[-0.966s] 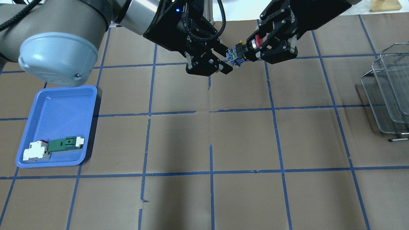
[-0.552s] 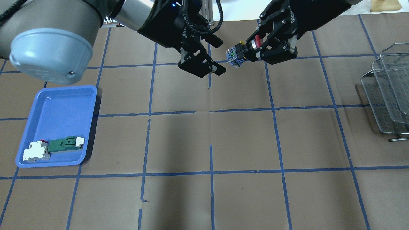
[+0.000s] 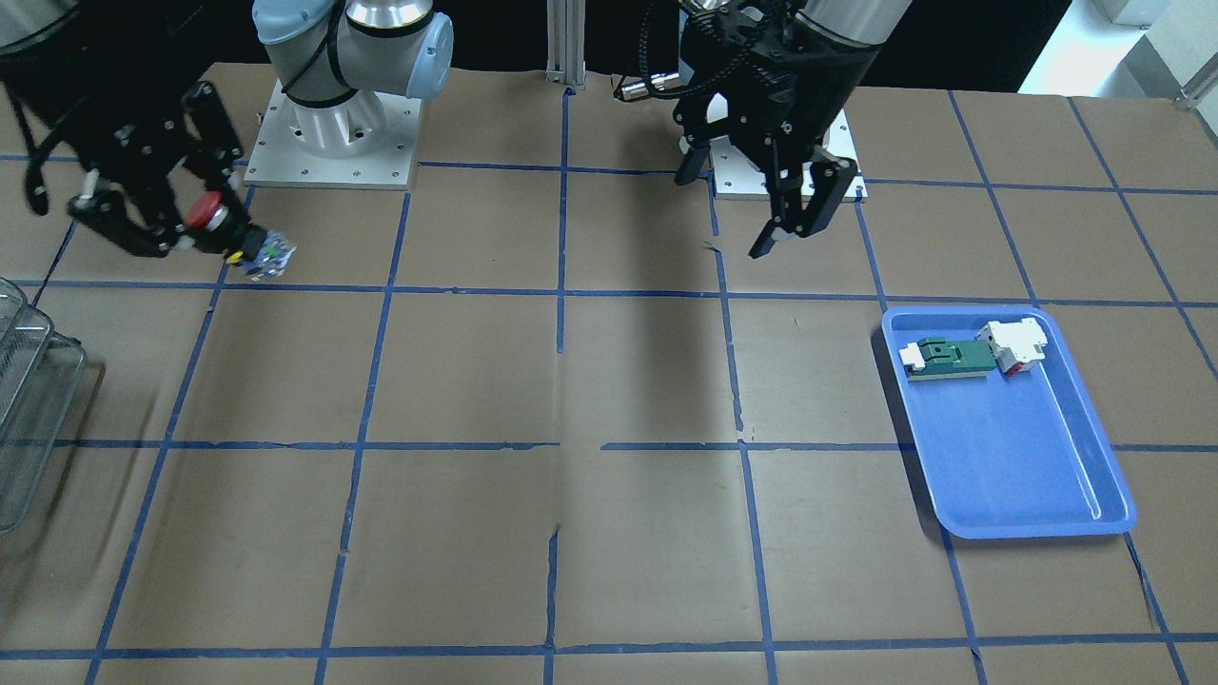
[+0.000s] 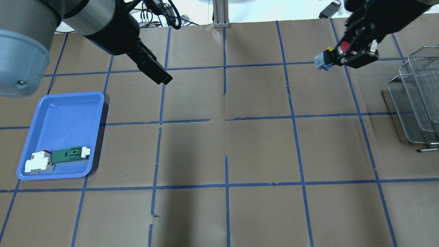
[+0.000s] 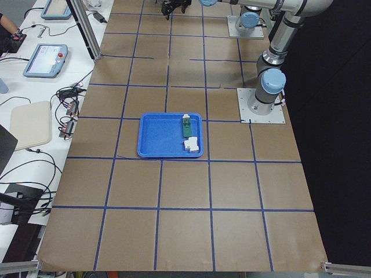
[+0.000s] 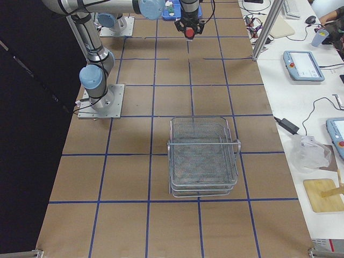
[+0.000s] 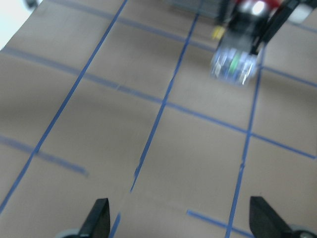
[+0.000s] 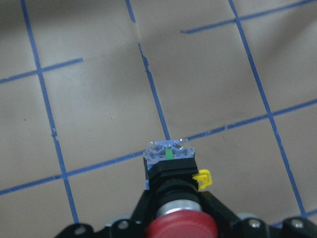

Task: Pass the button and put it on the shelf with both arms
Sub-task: 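Carry the button into the mesh basket with the right gripper while the left arm withdraws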

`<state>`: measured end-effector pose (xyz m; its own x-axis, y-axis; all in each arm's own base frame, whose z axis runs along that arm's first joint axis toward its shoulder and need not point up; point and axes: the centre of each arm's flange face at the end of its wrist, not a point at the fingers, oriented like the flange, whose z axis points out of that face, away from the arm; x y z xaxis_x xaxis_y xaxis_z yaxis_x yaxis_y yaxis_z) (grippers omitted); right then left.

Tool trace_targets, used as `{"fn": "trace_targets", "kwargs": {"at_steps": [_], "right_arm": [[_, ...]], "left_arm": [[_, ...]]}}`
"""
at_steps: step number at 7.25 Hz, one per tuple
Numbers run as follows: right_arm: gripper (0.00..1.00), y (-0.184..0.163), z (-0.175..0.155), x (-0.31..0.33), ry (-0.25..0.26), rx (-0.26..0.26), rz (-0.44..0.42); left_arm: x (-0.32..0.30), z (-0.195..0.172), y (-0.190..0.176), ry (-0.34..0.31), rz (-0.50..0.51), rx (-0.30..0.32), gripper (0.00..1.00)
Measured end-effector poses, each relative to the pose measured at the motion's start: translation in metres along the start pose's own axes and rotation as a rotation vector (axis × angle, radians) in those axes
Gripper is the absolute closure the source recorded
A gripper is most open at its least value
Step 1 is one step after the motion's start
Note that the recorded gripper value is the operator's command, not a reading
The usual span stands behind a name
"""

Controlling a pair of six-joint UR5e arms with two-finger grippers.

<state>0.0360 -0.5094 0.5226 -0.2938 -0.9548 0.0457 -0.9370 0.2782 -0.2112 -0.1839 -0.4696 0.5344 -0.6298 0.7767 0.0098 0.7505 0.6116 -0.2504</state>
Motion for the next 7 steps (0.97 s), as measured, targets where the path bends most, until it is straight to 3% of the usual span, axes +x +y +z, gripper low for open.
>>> {"fn": "trace_targets", "kwargs": {"at_steps": [1, 3, 5, 7], "right_arm": [[1.0, 0.045, 0.008, 0.031, 0.025, -0.08, 0.028], [1.0, 0.14, 0.029, 0.083, 0.045, -0.201, 0.07], [1.0, 0.221, 0.042, 0.107, 0.042, -0.264, 0.1], [0.95, 0.277, 0.056, 0.12, 0.04, -0.306, 0.111]], "left_arm": [[-0.006, -0.007, 0.017, -0.021, -0.11, -0.055, 0.0], [-0.02, -0.014, 0.038, -0.039, -0.386, -0.097, 0.0], [-0.022, -0.015, 0.049, -0.026, -0.568, -0.136, 0.0], [-0.018, -0.021, 0.053, -0.033, -0.657, -0.137, 0.0]]}}
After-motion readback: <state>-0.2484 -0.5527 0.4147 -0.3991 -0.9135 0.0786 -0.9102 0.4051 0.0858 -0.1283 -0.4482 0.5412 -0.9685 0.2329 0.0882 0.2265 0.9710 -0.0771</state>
